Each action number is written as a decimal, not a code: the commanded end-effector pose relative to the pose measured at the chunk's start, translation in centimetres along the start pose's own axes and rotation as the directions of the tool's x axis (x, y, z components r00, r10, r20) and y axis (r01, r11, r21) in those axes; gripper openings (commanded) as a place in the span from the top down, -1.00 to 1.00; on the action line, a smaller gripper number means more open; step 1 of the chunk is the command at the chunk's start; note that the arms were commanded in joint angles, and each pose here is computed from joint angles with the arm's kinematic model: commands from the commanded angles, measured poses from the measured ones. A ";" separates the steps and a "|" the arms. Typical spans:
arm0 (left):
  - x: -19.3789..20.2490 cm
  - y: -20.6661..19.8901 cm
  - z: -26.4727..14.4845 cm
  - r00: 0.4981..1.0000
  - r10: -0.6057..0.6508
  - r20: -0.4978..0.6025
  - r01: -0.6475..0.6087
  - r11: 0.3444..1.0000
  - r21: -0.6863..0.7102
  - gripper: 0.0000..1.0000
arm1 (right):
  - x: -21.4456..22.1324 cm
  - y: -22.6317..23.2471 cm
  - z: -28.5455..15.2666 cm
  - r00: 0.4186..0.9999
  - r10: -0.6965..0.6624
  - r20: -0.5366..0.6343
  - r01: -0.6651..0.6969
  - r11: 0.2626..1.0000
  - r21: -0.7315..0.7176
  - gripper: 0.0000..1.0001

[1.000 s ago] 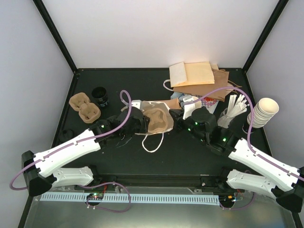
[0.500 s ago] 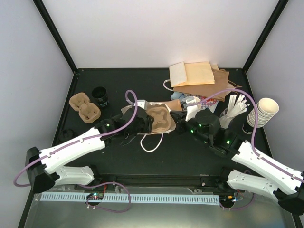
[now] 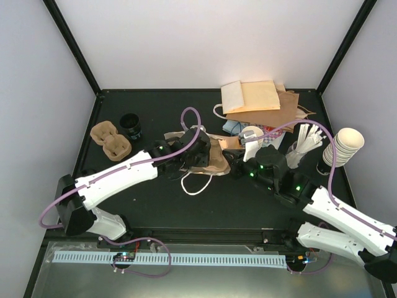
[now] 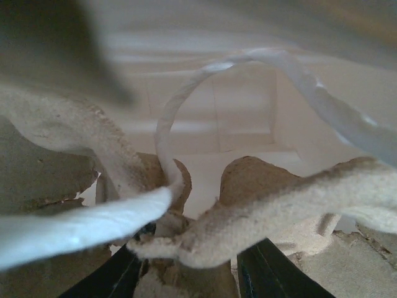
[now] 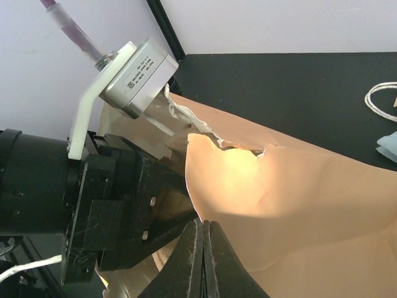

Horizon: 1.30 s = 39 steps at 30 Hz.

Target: Pack the takeout coffee

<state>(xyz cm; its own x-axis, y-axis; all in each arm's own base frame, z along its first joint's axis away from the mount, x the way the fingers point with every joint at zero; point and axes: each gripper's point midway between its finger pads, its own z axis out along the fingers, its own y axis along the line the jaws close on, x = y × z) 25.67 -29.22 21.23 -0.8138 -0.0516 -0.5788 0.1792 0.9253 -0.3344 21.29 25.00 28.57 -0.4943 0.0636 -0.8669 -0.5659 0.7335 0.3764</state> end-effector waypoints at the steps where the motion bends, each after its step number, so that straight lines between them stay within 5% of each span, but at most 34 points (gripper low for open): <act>1: -0.7 -0.4 0.0 1.000 0.012 -0.005 -0.011 1.000 0.013 0.31 | 0.0 1.1 0.0 0.998 0.063 0.007 -0.062 0.996 -0.063 0.98; 11: -1.0 4.0 1.2 0.999 0.013 -0.035 -0.017 0.993 -0.113 0.38 | 0.2 1.2 0.0 0.991 0.131 0.023 -0.129 0.988 -0.085 0.98; 20: -3.4 5.0 -4.2 0.993 0.119 -0.001 -0.117 0.980 -0.163 0.37 | -2.6 6.4 1.5 0.977 0.211 0.017 -0.198 0.937 -0.287 0.98; 25: -3.5 3.8 -6.7 0.984 0.176 0.017 -0.175 0.983 -0.061 0.36 | -3.8 6.2 1.0 0.960 0.272 0.061 -0.244 0.926 -0.288 0.98; 39: 0.8 0.6 -0.5 0.975 0.132 -0.176 -0.119 0.989 0.082 0.37 | 2.4 0.3 -2.1 0.975 0.217 0.042 -0.211 0.970 -0.117 0.98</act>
<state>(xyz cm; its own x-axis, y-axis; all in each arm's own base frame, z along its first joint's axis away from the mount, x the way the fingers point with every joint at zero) 24.85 -26.82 20.85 -0.8580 0.1442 -0.4930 0.3069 0.9136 -0.2668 18.60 25.23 27.38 -0.6040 0.2504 -0.7566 -0.5295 0.5834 0.6158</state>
